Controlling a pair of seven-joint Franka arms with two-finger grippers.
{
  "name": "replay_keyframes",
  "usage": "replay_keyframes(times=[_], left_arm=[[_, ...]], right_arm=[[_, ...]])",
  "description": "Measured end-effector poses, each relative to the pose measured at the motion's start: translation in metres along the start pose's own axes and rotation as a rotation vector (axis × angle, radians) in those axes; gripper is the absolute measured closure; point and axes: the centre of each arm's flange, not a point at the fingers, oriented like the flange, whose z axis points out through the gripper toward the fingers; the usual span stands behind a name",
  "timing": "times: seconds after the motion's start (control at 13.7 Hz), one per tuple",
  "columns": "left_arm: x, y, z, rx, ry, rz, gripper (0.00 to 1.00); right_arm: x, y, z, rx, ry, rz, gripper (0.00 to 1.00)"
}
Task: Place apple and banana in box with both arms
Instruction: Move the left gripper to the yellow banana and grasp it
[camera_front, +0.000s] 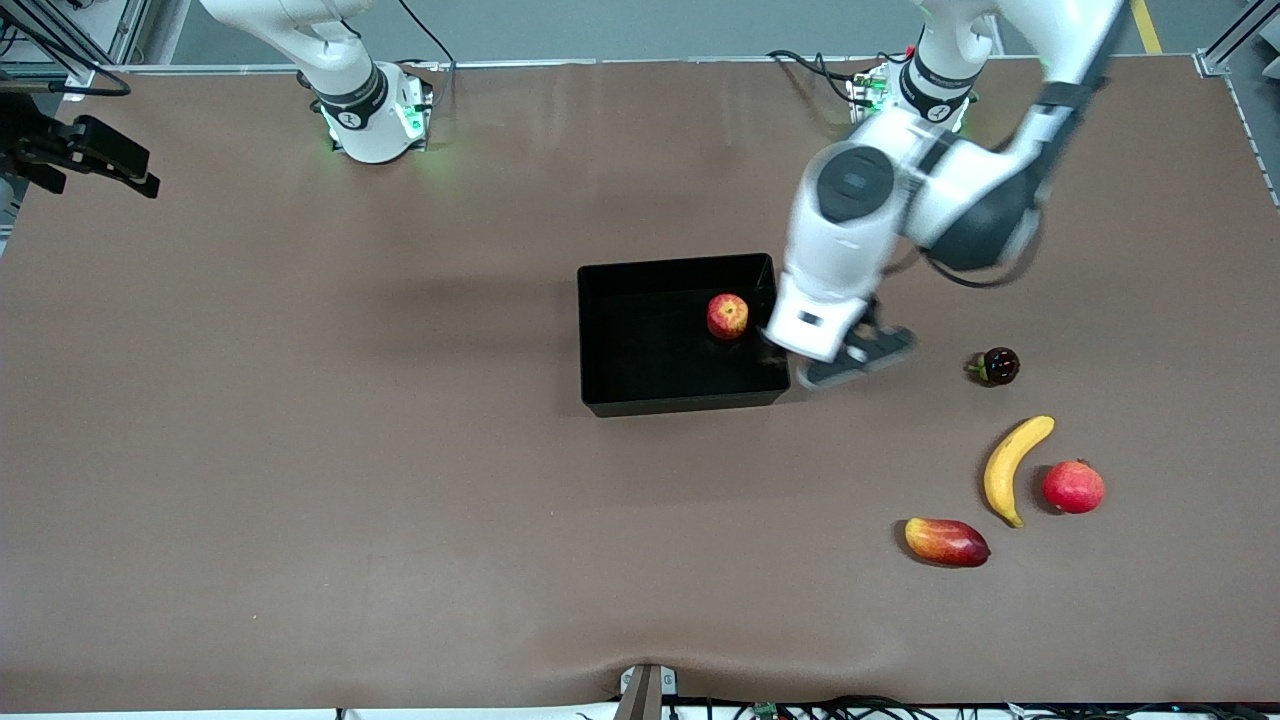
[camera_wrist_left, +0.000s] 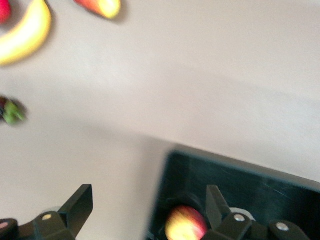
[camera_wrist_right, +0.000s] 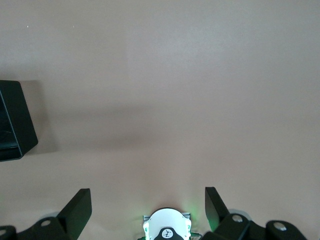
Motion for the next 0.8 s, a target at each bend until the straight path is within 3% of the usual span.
replay_keyframes(times=[0.29,0.8], left_arm=[[0.078,-0.098,0.038,0.008,-0.063,0.092,0.00],[0.145,-0.205,0.110,-0.066,-0.086,0.259,0.00]], right_arm=[[0.000,0.005,-0.002,-0.006,0.006,0.009,0.00],[0.001,0.006,-0.001,-0.008,-0.001,0.013,0.00]])
